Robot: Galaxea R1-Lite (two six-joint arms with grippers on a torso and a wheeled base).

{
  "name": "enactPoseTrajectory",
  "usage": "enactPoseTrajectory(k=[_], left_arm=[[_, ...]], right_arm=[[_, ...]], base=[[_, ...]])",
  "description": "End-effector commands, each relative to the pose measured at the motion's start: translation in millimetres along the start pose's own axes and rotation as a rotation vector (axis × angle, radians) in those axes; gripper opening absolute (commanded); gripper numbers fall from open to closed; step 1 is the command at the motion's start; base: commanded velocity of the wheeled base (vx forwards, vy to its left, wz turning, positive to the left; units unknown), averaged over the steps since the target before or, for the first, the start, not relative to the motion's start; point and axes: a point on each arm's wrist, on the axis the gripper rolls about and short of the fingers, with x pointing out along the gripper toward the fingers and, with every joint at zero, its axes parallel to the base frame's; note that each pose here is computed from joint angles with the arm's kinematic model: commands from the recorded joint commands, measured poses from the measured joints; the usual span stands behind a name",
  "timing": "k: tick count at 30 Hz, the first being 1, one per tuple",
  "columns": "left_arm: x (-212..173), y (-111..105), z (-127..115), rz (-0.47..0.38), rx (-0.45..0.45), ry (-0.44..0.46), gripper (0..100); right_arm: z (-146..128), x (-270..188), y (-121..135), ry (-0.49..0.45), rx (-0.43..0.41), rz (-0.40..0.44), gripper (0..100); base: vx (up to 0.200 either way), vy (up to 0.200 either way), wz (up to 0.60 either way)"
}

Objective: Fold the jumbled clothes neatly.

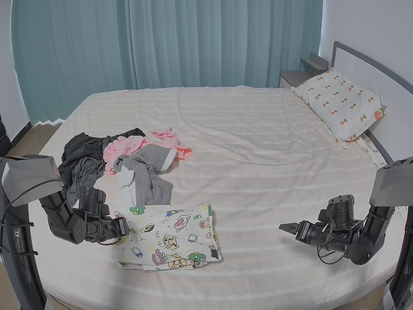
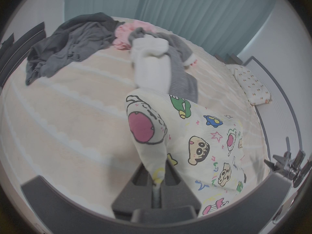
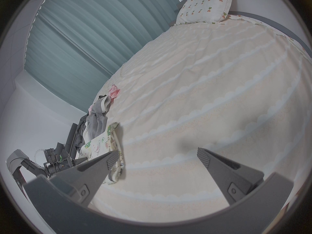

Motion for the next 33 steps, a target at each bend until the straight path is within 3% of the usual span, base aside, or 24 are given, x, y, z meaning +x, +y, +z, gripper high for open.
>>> enactPoseTrajectory(k=[1, 11, 12, 19, 21, 23, 25, 26, 30, 33], left_arm=[[-2.9, 15.8, 3.9, 0.030, -0.039, -0.011, 0], [-5.6, 31.6, 9.1, 0.057, -0.086, -0.031, 0], [-5.6, 31.6, 9.1, 0.057, -0.086, -0.031, 100], [-11.5, 32.1, 11.5, 0.054, -0.136, -0.053, 100], [-22.8, 34.5, 20.8, 0.043, -0.173, -0.121, 100], [-45.2, 38.6, 34.9, 0.006, -0.213, -0.243, 100], [-45.2, 38.6, 34.9, 0.006, -0.213, -0.243, 100], [-78.8, 44.0, 45.9, -0.058, -0.236, -0.364, 100], [-127.6, 39.7, 45.3, -0.144, -0.238, -0.454, 100], [-189.4, 17.3, 27.4, -0.236, -0.189, -0.568, 100]], right_arm=[[-2.2, 2.3, -1.9, 0.009, 0.001, -0.008, 100], [-2.2, 2.5, -1.4, 0.008, -0.002, -0.006, 100], [-2.2, 2.5, -1.4, 0.008, -0.002, -0.006, 100], [7.3, -15.1, 8.1, -0.051, -0.013, 0.025, 100], [11.6, -29.2, 13.6, -0.084, -0.017, 0.049, 100], [21.5, -51.7, 22.8, -0.175, -0.025, 0.070, 100], [21.5, -51.7, 22.8, -0.175, -0.025, 0.070, 100], [33.0, -77.7, 34.1, -0.311, -0.033, 0.074, 100], [41.9, -118.9, 45.6, -0.473, -0.081, 0.090, 100], [36.7, -167.9, 48.0, -0.609, -0.193, 0.123, 100]], base=[[0.000, 0.000, 0.00], [0.000, 0.000, 0.00], [0.000, 0.000, 0.00], [0.000, 0.000, 0.00], [0.000, 0.000, 0.00], [0.000, 0.000, 0.00], [0.000, 0.000, 0.00], [0.000, 0.000, 0.00], [0.000, 0.000, 0.00], [0.000, 0.000, 0.00]])
